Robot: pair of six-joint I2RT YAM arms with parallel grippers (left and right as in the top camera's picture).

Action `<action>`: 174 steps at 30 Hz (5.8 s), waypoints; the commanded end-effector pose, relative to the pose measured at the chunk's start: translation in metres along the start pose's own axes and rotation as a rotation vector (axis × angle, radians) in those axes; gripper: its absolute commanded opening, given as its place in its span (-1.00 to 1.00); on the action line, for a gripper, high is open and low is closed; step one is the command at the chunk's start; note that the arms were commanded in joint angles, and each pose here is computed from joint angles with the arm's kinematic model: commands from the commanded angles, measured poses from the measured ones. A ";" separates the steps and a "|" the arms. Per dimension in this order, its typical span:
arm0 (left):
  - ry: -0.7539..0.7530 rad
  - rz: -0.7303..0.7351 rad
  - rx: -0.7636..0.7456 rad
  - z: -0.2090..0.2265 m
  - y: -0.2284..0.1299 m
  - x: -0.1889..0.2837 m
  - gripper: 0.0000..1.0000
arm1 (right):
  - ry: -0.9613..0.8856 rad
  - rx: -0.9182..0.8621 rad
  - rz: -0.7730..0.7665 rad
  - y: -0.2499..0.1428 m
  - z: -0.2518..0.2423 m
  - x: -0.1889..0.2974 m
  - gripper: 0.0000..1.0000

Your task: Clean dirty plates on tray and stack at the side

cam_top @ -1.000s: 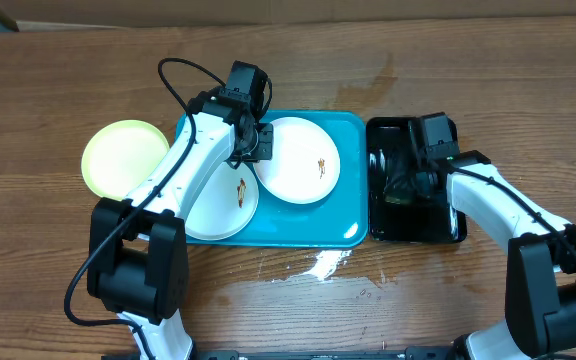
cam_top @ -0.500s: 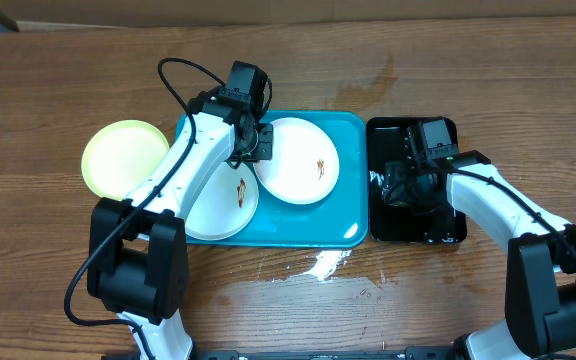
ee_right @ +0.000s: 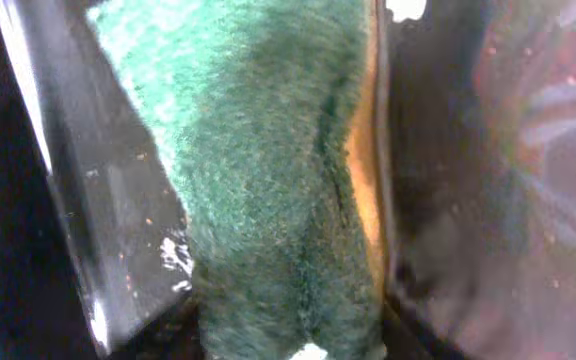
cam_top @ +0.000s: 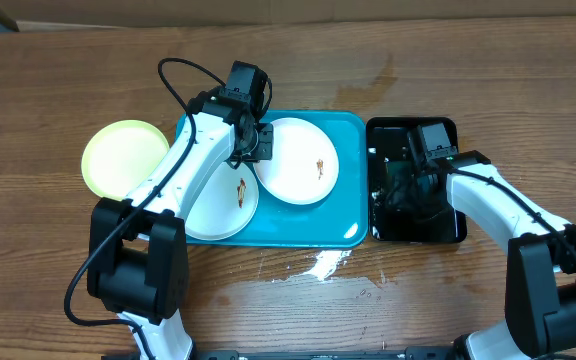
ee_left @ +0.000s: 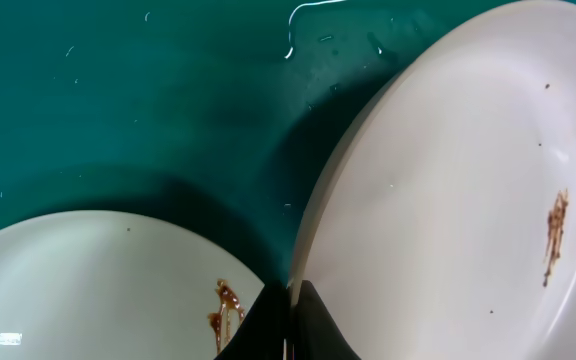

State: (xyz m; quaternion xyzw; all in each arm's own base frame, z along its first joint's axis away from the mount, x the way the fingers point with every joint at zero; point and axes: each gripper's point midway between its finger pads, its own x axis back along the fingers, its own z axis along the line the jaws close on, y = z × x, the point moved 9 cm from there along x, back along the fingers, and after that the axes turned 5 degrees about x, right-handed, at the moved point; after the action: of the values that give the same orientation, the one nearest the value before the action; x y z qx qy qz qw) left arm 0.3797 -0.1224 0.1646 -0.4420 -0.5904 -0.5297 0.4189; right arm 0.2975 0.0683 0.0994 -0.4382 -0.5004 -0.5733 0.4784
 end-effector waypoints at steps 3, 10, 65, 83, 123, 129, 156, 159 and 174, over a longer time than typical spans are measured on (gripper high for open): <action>-0.002 -0.023 -0.003 -0.001 0.003 0.007 -0.84 | -0.014 0.006 -0.017 0.003 0.000 0.000 -0.53; -0.002 -0.023 -0.002 -0.001 0.003 0.007 -0.88 | -0.020 0.005 -0.022 0.012 0.003 0.016 0.21; 0.009 0.103 -0.016 -0.003 -0.002 -0.079 -0.31 | -0.158 -0.002 -0.062 0.055 -0.002 0.003 0.74; -0.019 -0.007 -0.100 -0.012 0.028 -0.061 -0.92 | 0.043 -0.078 0.028 0.049 -0.013 0.004 0.79; -0.015 0.011 -0.104 -0.012 0.025 -0.061 -0.91 | 0.032 -0.051 -0.169 0.057 -0.015 -0.023 0.32; -0.012 0.018 -0.104 -0.011 0.024 -0.061 -0.92 | 0.014 -0.053 -0.185 0.058 -0.016 -0.023 -0.05; -0.011 0.022 -0.108 -0.011 0.024 -0.061 -0.92 | -0.014 -0.064 -0.041 0.043 -0.018 -0.018 -0.93; 0.000 0.018 -0.120 -0.010 0.024 -0.061 -0.92 | 0.020 -0.063 -0.048 0.053 -0.013 -0.006 -0.93; 0.043 -0.033 -0.131 -0.008 0.030 -0.056 -0.92 | 0.038 -0.067 0.008 0.076 0.001 0.086 -0.93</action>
State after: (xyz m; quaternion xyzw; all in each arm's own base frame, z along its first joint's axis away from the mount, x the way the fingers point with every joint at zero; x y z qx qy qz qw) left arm 0.4179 -0.1335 0.1159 -0.4599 -0.5571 -0.5650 0.3986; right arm 0.3563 0.0561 0.1760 -0.4644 -0.4609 -0.5813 0.4837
